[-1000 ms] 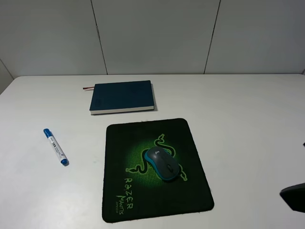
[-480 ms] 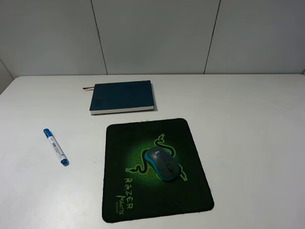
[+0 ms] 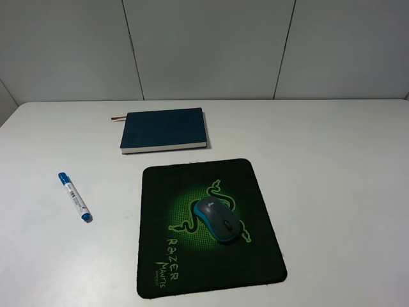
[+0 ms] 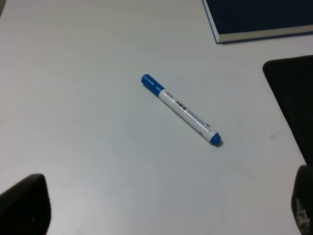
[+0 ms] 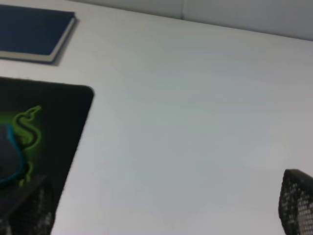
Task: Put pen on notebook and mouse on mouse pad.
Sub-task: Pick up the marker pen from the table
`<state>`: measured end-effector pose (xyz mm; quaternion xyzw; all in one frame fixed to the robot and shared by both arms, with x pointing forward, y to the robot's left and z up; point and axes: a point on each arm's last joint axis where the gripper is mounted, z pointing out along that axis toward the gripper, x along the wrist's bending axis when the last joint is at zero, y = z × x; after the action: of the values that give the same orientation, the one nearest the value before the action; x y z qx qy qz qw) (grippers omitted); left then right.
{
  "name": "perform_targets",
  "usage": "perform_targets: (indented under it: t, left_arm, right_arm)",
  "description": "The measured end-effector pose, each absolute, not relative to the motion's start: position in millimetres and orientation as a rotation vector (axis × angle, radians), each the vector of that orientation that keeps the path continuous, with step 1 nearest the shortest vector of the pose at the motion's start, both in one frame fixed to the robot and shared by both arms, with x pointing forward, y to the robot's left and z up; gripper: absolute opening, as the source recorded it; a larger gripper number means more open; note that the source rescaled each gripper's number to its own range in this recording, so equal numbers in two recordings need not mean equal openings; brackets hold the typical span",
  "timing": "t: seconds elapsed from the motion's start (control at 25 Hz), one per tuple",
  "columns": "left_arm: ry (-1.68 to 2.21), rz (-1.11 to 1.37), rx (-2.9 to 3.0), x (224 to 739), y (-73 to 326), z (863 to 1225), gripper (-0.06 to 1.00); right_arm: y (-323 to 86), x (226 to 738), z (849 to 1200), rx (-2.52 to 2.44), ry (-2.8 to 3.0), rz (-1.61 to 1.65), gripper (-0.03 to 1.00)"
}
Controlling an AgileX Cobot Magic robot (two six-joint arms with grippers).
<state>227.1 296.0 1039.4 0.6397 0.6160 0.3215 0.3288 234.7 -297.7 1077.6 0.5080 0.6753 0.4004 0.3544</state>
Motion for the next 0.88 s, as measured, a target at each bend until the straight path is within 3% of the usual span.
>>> perform_targets:
  t: [0.24, 0.88]
  left_arm:
    - [1.612, 0.841, 1.674, 227.1, 296.0, 1039.4, 0.98]
    - [1.612, 0.841, 1.674, 227.1, 296.0, 1039.4, 0.98]
  right_arm:
    - [-297.3, 231.5, 1056.3, 1.373, 1.690, 0.994, 1.00]
    - [-295.7, 234.2, 1054.5, 1.427, 1.613, 0.967, 1.00]
